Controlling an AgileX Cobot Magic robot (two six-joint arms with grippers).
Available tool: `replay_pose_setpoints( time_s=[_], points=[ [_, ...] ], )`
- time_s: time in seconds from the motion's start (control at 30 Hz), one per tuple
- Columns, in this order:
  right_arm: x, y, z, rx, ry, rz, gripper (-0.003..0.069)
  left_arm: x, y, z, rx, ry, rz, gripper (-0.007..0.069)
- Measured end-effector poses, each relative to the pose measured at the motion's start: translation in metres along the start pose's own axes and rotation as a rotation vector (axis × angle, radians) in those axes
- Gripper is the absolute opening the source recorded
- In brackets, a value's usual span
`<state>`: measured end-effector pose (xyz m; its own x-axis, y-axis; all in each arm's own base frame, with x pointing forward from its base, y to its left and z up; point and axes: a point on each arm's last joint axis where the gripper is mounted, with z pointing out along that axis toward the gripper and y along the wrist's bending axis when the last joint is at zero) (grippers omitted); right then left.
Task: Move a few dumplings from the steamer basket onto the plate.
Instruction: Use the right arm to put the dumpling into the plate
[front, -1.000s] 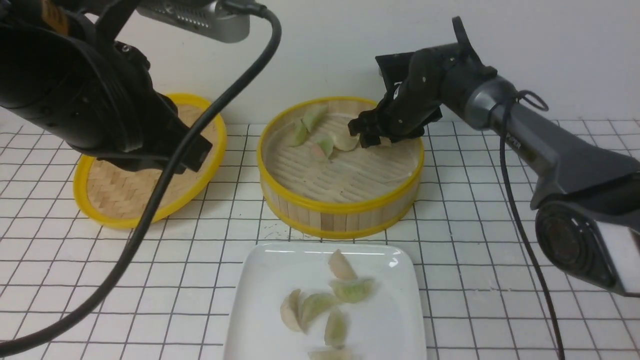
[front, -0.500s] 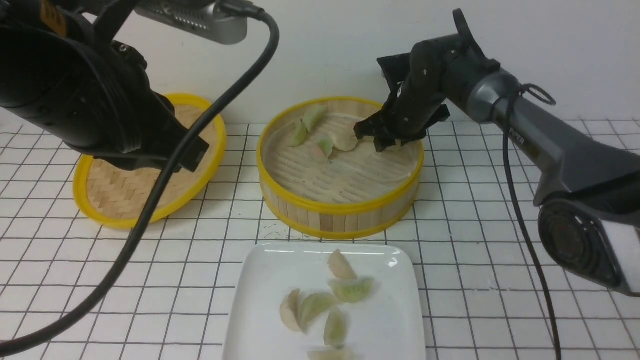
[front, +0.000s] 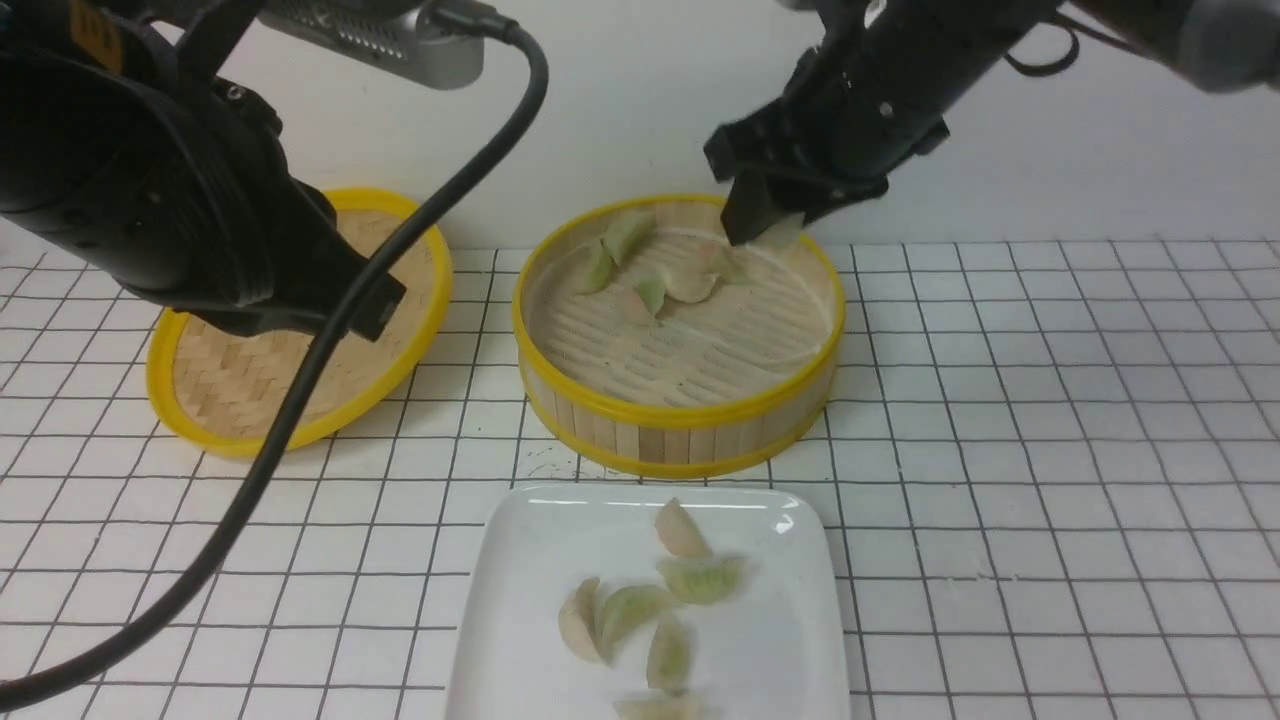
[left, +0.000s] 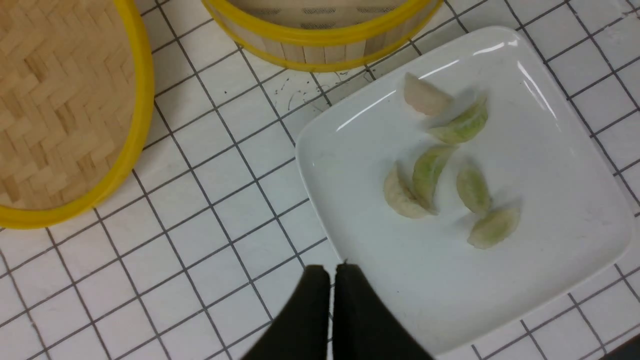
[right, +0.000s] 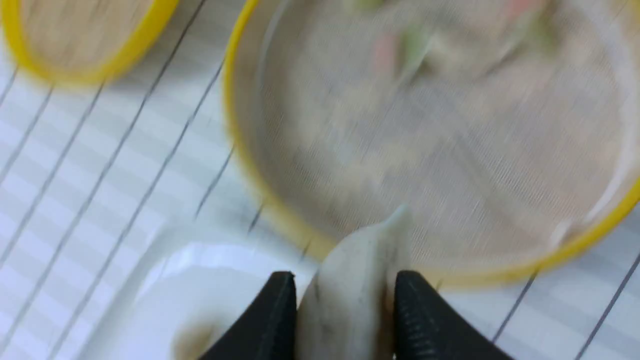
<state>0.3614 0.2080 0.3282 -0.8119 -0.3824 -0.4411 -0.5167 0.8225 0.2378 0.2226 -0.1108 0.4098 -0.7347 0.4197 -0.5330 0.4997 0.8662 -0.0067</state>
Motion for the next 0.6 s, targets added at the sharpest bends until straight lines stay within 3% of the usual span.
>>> replay_pose_setpoints(
  time_s=[0.13,0.27,0.47,0.6],
  points=[
    [0.059,0.026,0.034,-0.036,0.175,-0.044,0.0232,0.000,-0.003,-0.002,0.029,-0.007,-0.009,-0.0006],
    [0.110,0.031,0.085,-0.023,0.297,-0.046,0.0232,0.000,-0.005,-0.002,0.053,-0.009,-0.017,-0.0006],
    [0.125,0.028,0.118,-0.029,0.339,-0.009,0.0232,0.000,-0.006,-0.002,0.065,-0.010,-0.021,-0.0006],
    [0.125,0.030,0.124,-0.050,0.329,0.004,0.0304,0.000,-0.006,-0.002,0.066,-0.010,-0.021,-0.0006]
  ],
)
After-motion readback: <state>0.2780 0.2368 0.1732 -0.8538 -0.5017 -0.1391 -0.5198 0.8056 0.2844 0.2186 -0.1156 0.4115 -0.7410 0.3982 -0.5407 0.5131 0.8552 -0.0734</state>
